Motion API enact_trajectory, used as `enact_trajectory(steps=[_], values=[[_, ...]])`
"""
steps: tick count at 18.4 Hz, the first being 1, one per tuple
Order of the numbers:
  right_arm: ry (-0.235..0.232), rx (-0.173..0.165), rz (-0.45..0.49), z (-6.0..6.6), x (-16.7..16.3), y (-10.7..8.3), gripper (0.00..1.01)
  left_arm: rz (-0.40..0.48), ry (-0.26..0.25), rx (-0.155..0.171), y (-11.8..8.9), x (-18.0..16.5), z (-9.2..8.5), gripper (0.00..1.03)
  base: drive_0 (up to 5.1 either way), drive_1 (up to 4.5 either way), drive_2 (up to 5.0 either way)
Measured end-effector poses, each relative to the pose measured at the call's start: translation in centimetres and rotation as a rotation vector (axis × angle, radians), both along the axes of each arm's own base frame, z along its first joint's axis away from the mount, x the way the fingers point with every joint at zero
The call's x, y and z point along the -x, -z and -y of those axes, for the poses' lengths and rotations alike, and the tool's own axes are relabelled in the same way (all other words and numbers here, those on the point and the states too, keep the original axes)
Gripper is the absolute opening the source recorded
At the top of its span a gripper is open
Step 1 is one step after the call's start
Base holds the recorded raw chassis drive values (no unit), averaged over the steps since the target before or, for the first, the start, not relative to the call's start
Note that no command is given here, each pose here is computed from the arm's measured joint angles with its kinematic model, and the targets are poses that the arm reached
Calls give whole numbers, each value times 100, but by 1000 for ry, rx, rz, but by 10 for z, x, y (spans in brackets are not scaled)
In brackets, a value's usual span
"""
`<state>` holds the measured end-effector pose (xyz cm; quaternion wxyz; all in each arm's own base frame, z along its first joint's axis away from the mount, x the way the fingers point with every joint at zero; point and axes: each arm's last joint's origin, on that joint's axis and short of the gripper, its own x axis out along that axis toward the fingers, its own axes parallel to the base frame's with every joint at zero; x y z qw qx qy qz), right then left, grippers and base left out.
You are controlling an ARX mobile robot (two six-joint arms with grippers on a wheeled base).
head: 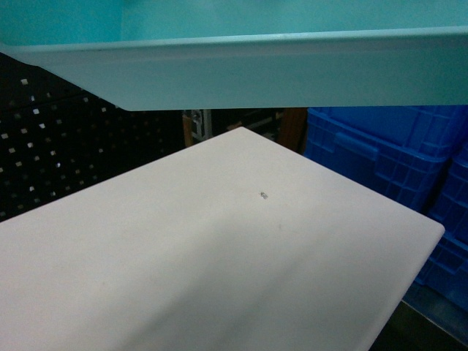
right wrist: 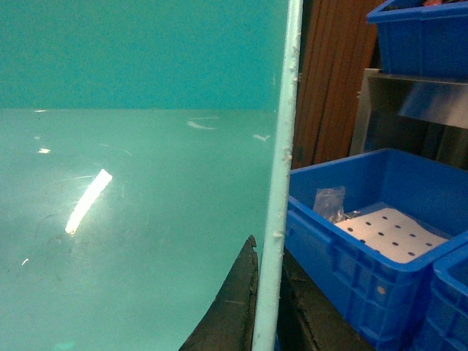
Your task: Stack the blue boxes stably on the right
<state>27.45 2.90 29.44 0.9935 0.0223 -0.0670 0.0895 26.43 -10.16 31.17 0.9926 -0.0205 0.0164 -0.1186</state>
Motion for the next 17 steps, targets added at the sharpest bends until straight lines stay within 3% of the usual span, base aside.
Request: enact_trajectory(steps=[14, 17], values=[[0, 0, -1, 0, 0, 0, 7, 0, 0, -1, 0, 0, 0, 5, -164, -164, -164], [-3, 0, 6, 0, 0, -1, 7, 1, 0, -1, 0, 0, -1, 5, 125, -472, -175]])
